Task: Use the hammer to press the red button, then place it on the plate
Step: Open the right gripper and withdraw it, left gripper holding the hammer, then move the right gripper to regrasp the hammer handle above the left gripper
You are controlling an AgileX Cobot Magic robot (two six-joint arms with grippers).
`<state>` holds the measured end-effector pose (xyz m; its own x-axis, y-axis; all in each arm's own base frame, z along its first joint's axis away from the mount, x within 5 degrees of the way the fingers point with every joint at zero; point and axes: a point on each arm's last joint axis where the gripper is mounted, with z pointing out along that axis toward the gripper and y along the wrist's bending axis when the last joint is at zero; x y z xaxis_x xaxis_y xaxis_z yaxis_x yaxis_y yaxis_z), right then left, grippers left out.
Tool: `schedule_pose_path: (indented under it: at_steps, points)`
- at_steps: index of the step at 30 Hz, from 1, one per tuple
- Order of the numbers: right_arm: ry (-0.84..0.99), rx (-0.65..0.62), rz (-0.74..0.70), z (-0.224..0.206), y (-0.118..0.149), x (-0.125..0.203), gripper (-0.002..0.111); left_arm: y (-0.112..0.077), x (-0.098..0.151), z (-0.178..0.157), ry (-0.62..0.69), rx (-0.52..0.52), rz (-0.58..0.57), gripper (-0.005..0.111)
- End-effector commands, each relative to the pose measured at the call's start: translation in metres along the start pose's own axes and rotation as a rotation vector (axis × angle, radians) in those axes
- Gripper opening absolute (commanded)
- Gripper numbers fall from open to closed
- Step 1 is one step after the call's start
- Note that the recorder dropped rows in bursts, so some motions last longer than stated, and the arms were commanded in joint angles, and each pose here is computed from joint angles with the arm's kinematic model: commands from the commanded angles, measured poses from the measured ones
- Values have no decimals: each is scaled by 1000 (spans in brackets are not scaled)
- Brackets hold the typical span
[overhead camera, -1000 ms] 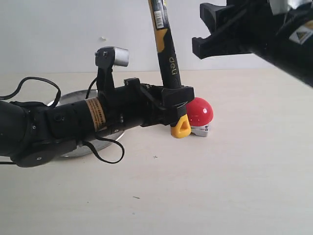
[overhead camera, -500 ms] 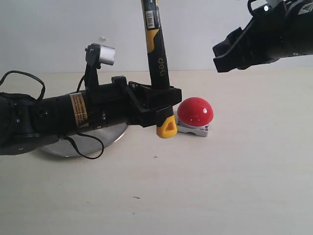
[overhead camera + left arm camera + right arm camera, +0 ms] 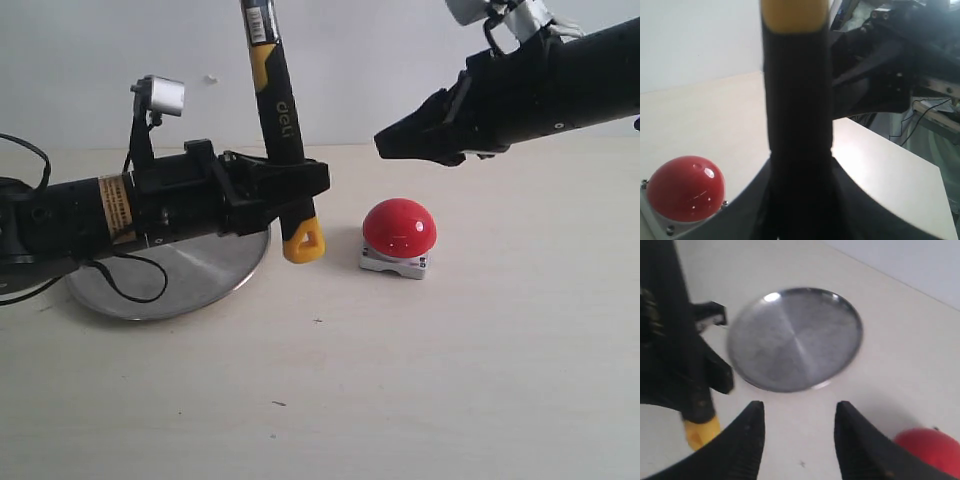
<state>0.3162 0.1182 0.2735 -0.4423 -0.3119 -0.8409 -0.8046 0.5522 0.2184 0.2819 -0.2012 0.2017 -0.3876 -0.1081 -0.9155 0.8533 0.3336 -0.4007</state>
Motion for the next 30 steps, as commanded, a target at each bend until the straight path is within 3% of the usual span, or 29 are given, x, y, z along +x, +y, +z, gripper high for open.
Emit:
schedule_pose_path:
  at_steps: [1, 3, 14, 24, 30]
  points:
    - [-136, -249, -9, -16, 3, -12, 43, -6, -12, -5, -64, 66, 28, 0]
    - [-179, -312, -5, -21, 2, -12, 43, -6, -12, -5, -61, 72, 31, 0]
    - [-263, -306, 5, -7, -17, -7, 46, -13, -9, -5, -41, 146, 51, 0]
    - [-262, -401, -37, 13, 14, -16, 46, -15, -8, -5, -22, 159, 23, 0]
    - [-265, -405, -39, 14, 16, -16, 46, -16, -5, -5, 4, 177, 32, 0]
